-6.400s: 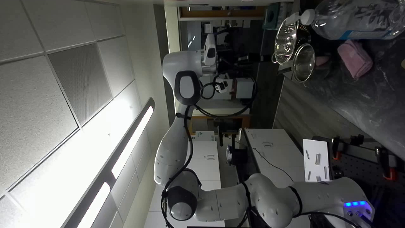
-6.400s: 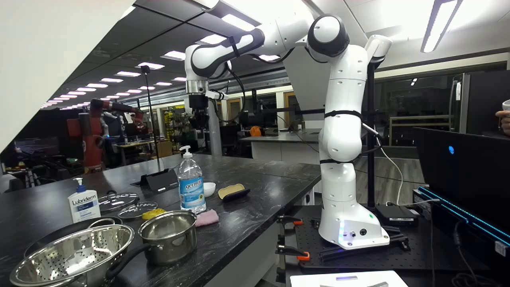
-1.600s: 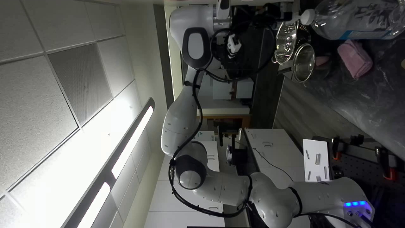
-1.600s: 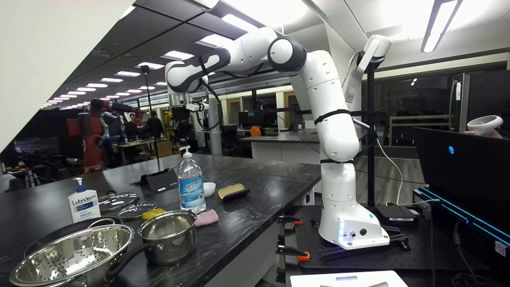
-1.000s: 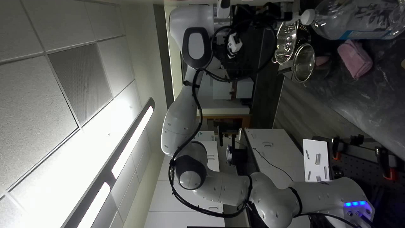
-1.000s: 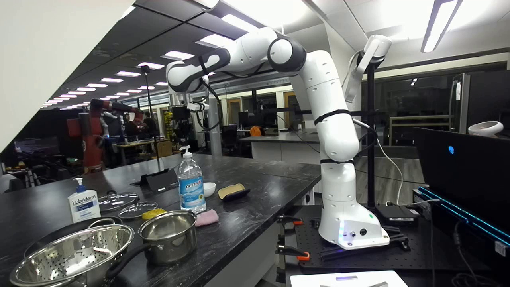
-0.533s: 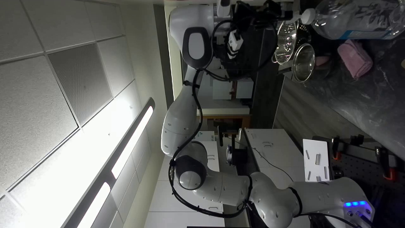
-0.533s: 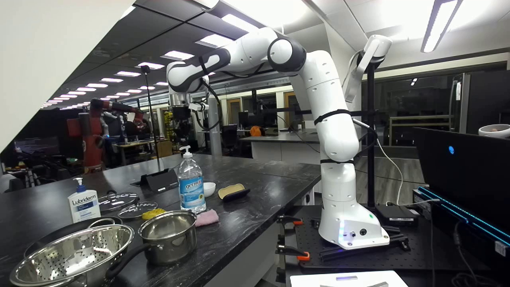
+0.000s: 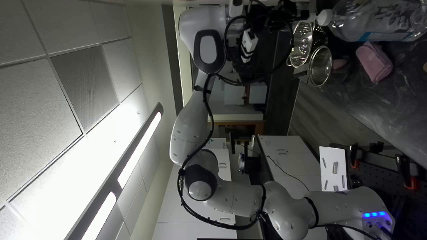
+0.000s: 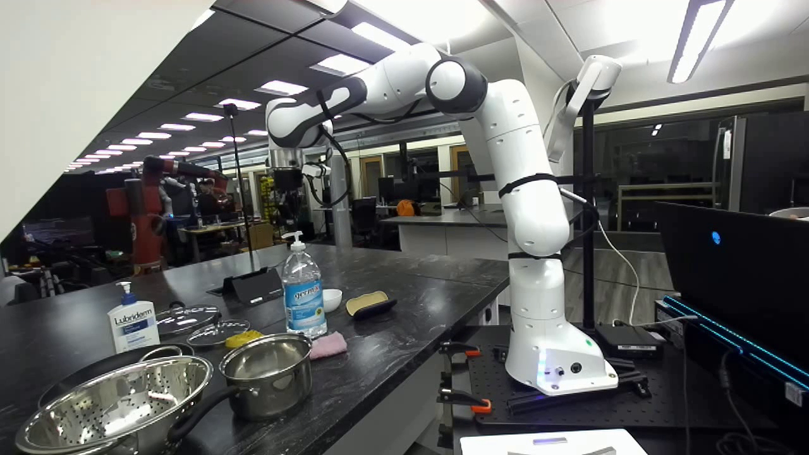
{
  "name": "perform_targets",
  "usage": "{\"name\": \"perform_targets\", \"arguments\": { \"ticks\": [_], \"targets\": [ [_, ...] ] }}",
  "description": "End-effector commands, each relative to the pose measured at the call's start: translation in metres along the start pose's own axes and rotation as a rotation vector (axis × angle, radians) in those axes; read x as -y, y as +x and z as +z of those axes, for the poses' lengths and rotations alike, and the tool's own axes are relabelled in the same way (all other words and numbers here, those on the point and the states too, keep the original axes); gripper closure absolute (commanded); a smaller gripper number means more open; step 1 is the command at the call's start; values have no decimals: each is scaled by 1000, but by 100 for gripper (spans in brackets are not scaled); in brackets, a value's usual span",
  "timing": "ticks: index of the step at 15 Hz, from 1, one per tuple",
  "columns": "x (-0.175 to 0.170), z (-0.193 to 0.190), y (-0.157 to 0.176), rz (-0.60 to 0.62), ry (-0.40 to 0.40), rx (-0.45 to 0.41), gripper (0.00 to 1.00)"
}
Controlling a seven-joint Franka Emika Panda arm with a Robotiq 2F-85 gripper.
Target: Push the white pump of the clear bottle
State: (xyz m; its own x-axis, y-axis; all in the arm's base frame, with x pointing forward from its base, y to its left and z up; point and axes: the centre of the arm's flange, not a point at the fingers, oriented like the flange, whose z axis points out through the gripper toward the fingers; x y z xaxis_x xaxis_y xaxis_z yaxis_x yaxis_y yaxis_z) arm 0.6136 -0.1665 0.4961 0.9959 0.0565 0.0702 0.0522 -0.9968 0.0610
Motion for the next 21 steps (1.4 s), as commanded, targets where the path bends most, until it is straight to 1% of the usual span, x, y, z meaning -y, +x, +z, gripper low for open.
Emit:
{"name": "perform_targets", "arguments": {
  "ticks": [1, 8, 13, 21],
  "targets": [
    [-1, 23, -15, -37, 14, -6, 100],
    [3, 32, -25, -70, 18, -28, 100],
    [2, 38, -33, -68, 23, -47, 100],
    [-4, 48, -42, -76, 64, -77, 100]
  ]
}}
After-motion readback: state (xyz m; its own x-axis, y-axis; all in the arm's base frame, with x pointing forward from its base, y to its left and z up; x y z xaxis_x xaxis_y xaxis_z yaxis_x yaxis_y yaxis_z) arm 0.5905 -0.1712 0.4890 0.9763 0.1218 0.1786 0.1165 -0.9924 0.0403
